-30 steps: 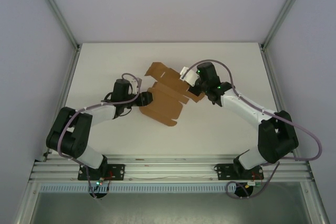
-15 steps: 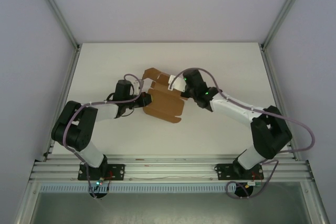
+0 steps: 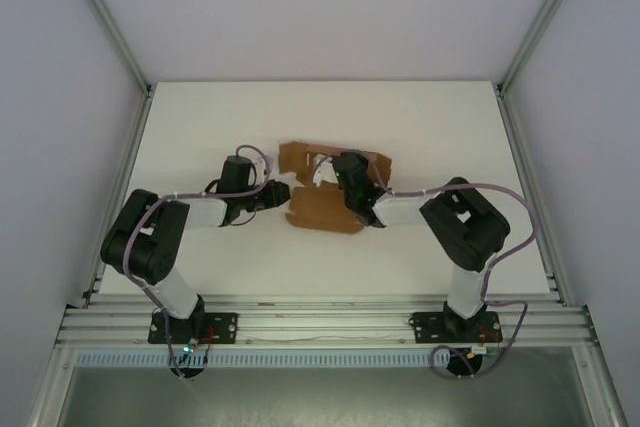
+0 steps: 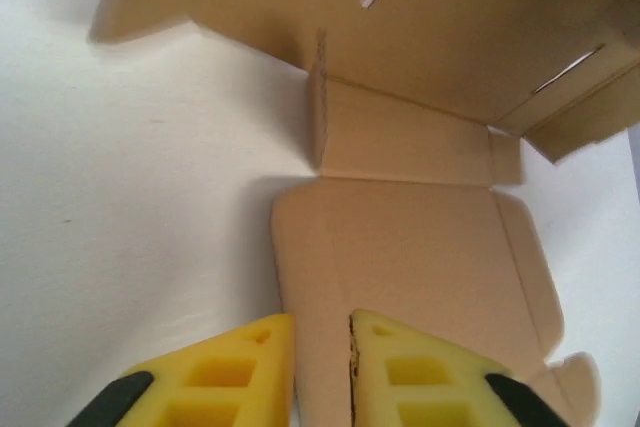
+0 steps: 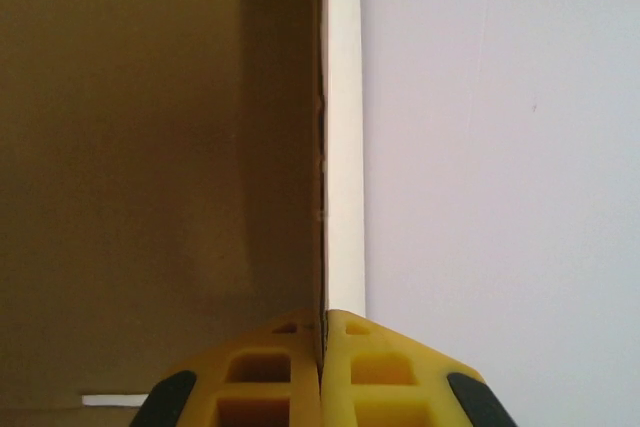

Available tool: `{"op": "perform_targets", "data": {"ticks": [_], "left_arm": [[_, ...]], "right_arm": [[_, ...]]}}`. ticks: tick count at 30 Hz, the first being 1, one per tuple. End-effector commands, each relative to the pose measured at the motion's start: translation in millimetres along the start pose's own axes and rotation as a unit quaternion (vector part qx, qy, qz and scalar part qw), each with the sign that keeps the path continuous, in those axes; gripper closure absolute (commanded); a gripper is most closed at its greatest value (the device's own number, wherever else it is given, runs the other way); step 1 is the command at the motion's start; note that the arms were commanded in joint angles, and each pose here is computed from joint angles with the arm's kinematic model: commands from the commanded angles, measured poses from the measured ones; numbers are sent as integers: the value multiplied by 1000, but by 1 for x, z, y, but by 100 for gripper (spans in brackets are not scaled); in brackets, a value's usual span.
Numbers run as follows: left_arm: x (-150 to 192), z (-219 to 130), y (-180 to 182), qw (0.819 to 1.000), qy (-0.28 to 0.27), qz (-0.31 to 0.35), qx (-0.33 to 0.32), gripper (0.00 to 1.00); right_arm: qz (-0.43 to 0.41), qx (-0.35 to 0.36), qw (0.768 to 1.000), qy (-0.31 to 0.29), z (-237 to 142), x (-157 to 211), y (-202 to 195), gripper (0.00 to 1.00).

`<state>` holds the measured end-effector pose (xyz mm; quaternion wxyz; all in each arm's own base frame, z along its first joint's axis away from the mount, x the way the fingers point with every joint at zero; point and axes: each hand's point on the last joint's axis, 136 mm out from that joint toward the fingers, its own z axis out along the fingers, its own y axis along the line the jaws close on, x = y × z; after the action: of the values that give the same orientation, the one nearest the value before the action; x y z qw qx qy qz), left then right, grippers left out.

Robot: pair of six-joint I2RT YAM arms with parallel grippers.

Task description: Assemble paper box

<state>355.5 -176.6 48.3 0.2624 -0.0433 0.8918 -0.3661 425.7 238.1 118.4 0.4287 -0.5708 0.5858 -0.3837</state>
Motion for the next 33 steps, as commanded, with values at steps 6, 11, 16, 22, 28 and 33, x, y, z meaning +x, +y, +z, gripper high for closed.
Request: {"op": "perform_targets", "data": {"ticks": [6, 11, 16, 22, 28, 33], "left_arm": [[-37, -29, 15, 993, -54, 20, -101, 16], [-93, -71, 40, 975, -132, -12, -176, 0], [-148, -96, 77, 946, -173, -44, -271, 0], [-169, -38, 54, 979, -120, -9, -163, 0], [-142, 3, 14, 994, -62, 52, -66, 20], [-119, 3, -2, 993, -72, 84, -33, 34]], "right_arm": [[14, 5, 999, -48, -18, -14, -30, 100], [-8, 15, 998, -63, -21, -18, -35, 100], [-6, 10, 997, -78, -26, -21, -36, 100], [4, 17, 997, -71, -21, -20, -36, 100], [7, 12, 998, -61, -17, -20, -33, 100], [3, 14, 999, -52, -15, -18, -34, 100]]}}
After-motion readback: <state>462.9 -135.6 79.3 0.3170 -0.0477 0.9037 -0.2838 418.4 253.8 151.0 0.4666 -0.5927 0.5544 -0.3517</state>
